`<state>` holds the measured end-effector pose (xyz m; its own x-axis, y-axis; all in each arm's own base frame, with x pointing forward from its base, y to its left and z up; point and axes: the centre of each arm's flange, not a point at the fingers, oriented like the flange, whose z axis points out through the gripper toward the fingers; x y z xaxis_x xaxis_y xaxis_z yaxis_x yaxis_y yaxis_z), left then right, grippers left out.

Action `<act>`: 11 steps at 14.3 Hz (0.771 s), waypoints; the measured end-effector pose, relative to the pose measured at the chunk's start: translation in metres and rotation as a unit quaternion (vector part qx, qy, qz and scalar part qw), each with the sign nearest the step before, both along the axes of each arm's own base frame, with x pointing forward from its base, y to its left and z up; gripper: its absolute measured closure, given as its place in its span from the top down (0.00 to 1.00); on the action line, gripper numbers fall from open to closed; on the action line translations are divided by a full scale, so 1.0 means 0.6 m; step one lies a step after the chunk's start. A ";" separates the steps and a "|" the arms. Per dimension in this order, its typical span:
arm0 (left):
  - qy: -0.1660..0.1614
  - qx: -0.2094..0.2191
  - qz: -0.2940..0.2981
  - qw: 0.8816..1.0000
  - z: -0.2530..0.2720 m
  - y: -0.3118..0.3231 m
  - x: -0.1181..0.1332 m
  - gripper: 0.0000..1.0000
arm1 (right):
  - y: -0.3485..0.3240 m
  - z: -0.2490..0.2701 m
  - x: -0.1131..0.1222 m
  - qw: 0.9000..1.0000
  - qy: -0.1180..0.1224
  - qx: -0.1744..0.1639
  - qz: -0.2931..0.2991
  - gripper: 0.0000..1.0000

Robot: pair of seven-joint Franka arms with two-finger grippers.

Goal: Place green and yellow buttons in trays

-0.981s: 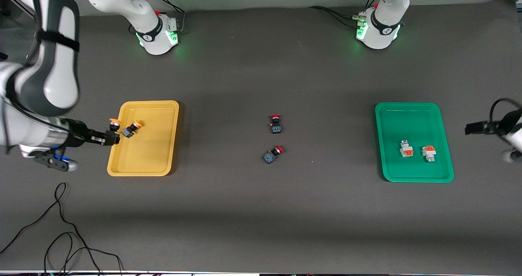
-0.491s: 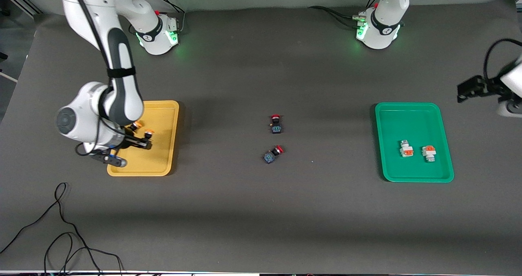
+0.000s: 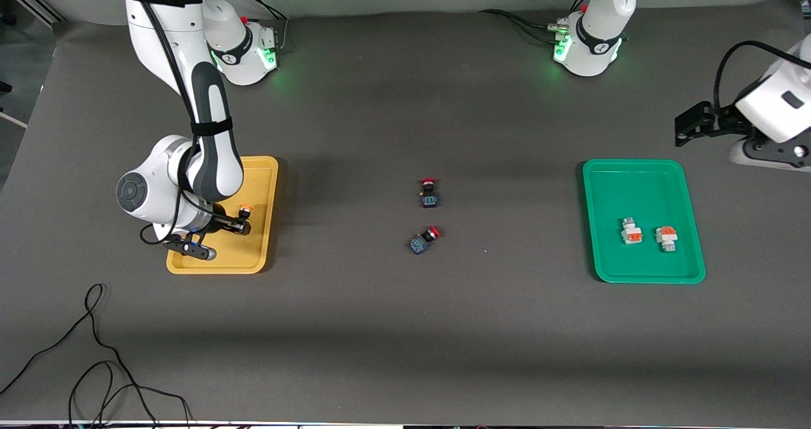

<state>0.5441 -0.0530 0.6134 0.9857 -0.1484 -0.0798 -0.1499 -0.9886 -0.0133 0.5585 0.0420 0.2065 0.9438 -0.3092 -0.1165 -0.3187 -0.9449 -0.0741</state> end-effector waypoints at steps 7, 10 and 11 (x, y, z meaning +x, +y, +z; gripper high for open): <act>0.001 -0.003 0.011 1.000 -0.002 0.015 0.001 1.00 | -0.047 0.241 0.070 0.997 -0.003 0.063 0.033 1.00; 0.002 -0.003 0.018 1.000 -0.002 0.028 0.002 1.00 | -0.055 0.407 0.102 0.996 -0.021 0.062 0.069 1.00; 0.002 -0.003 0.020 1.000 -0.002 0.032 0.002 1.00 | -0.054 0.451 0.107 0.995 -0.026 0.058 0.077 1.00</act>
